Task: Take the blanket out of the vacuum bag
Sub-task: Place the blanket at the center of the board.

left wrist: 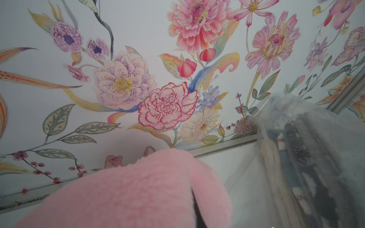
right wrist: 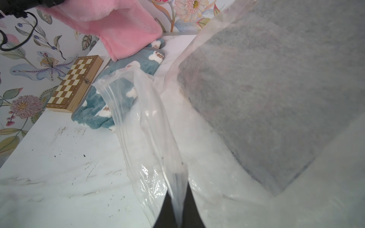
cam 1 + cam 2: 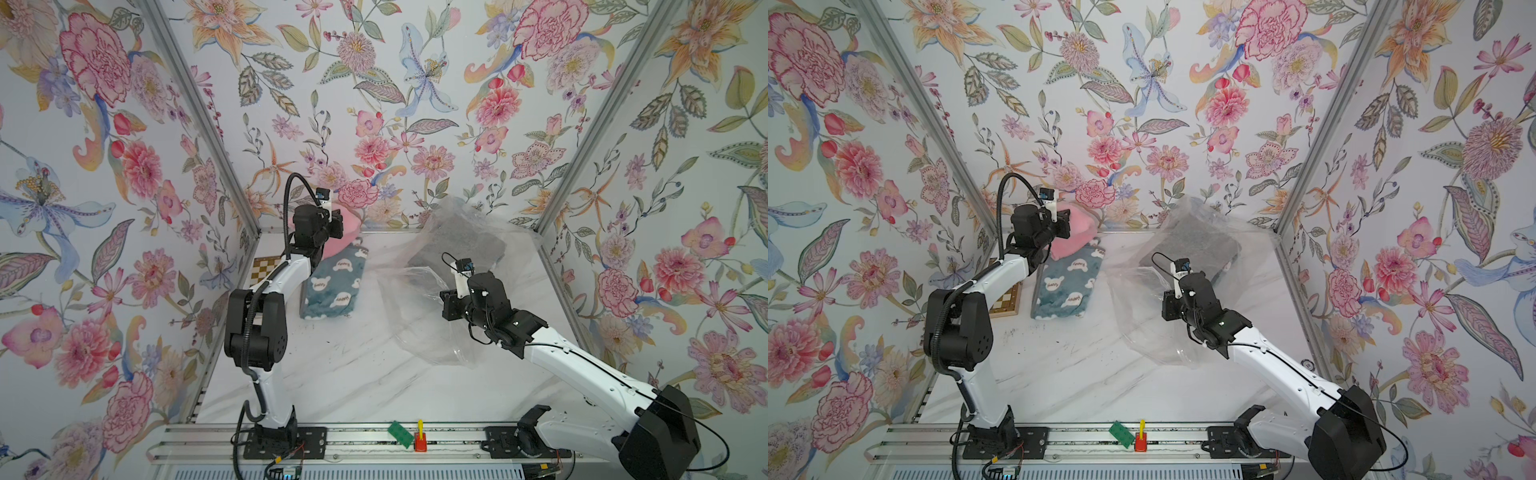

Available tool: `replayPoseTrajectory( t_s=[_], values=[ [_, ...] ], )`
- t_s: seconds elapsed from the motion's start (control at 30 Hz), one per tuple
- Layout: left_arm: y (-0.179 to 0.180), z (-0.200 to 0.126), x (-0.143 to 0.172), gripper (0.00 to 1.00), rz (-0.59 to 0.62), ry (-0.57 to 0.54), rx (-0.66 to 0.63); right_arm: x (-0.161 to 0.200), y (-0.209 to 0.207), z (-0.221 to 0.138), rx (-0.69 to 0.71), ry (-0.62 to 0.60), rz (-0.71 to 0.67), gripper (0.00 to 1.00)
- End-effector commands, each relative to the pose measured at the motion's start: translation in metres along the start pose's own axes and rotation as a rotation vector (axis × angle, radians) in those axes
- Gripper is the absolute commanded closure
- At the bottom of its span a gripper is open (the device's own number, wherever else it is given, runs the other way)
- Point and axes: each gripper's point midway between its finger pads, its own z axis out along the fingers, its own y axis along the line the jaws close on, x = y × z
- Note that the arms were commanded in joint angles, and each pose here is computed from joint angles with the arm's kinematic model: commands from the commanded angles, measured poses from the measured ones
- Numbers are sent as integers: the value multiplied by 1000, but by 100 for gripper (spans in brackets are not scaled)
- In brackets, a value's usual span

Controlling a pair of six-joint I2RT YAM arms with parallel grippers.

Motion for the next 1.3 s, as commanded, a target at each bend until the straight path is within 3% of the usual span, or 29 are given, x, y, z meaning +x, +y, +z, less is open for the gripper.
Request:
replayPoseTrajectory(
  t_s=[0.0, 0.53, 1.07, 1.27],
  values=[
    [-18, -21, -27, 100, -50, -76, 53, -4, 3, -5, -17, -34, 15, 100],
    [-47, -53, 25, 100, -238, 14, 148, 2, -4, -16, -7, -59, 29, 100],
    [-59, -101, 88, 100, -532, 192, 76, 5, -3, -14, -20, -62, 42, 100],
    [-93, -109, 112, 86, -647, 237, 251, 7, -2, -12, -27, -62, 47, 100]
  ],
)
